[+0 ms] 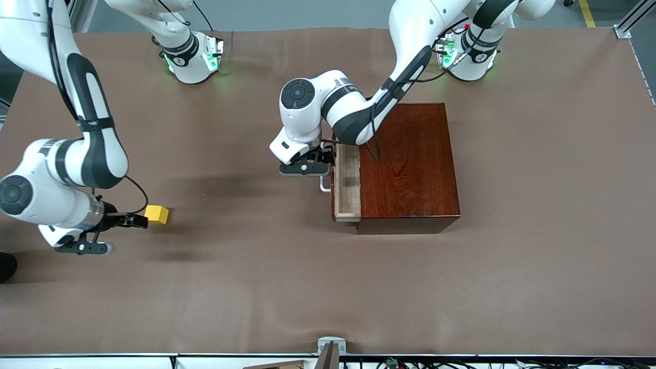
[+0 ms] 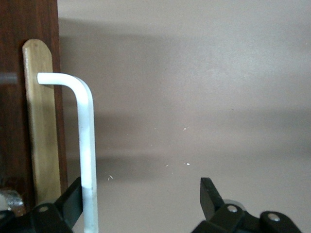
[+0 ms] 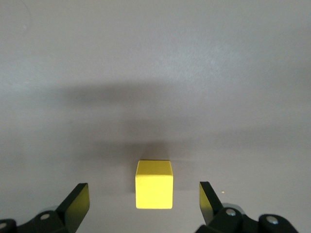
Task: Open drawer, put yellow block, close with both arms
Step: 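Pull the drawer open with the left gripper while the right gripper grasps the cube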
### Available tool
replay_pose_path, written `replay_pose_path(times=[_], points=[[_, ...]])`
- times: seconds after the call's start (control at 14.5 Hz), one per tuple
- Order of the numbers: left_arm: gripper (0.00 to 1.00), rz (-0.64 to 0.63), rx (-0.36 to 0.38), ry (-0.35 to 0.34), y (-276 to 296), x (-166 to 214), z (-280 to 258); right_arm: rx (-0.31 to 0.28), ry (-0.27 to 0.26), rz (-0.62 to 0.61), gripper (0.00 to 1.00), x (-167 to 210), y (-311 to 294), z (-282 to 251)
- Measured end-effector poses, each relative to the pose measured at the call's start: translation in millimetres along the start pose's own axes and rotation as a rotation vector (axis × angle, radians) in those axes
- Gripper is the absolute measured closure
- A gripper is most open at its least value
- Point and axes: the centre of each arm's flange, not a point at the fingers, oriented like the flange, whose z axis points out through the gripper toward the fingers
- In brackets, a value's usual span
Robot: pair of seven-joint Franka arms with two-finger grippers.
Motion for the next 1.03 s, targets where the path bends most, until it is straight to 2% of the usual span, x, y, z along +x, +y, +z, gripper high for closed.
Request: replay_pose_path(times=[0.34, 0.62, 1.03], points=[[0.00, 0.004, -0.052, 0.019, 10, -4, -5, 0.000, -0.037, -0.001, 0.00, -25, 0, 47], [0.00, 0.008, -0.067, 0.029, 13, -5, -5, 0.001, -0.029, -0.004, 0.00, -34, -2, 63], [0.00, 0.021, -0.139, 0.062, 28, -11, -2, 0.000, -0.037, -0.058, 0.00, -38, -2, 91]])
